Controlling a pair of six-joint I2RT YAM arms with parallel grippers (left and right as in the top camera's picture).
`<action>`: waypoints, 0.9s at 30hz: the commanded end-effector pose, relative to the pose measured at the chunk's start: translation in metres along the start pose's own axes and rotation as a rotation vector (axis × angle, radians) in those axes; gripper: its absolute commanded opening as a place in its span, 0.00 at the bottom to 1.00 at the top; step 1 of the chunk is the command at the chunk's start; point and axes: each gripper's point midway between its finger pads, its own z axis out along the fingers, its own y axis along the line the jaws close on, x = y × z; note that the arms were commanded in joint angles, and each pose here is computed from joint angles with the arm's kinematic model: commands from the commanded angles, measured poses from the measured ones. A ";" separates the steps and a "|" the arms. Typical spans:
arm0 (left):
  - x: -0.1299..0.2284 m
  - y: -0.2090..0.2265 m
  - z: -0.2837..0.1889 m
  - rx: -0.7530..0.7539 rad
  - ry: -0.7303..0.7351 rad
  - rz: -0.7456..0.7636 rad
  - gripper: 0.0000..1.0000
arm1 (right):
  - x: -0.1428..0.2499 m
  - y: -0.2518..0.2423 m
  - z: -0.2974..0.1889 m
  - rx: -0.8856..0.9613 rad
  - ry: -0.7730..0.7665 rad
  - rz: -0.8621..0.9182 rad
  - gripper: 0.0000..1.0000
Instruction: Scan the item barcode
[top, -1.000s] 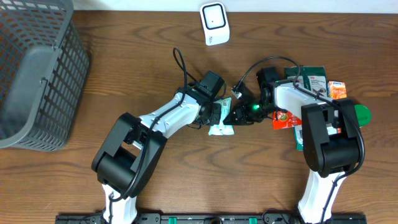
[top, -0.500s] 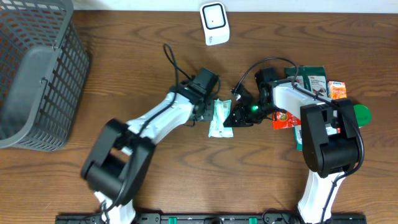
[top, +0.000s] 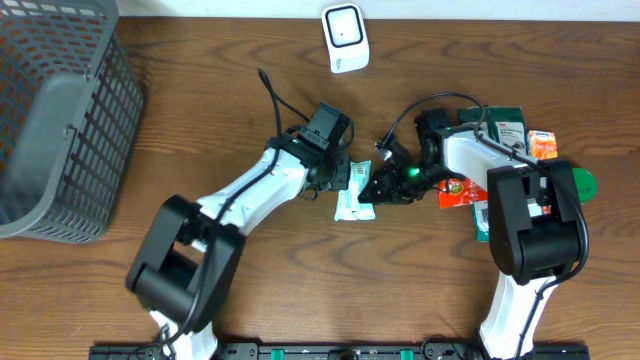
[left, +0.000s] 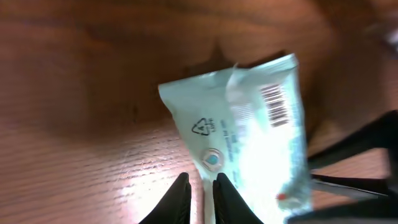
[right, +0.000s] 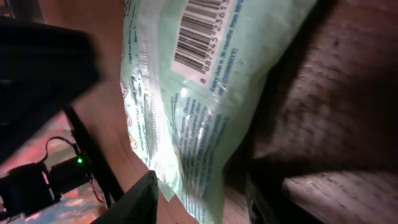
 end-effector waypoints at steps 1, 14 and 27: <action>0.014 0.007 0.023 -0.015 0.065 -0.006 0.16 | -0.003 -0.001 -0.004 -0.022 -0.012 0.017 0.42; 0.007 0.021 0.027 -0.080 0.042 0.048 0.16 | -0.001 -0.008 0.004 -0.036 -0.039 0.140 0.42; -0.019 -0.021 -0.021 0.109 -0.049 0.077 0.16 | -0.006 -0.011 0.003 -0.033 -0.058 0.127 0.44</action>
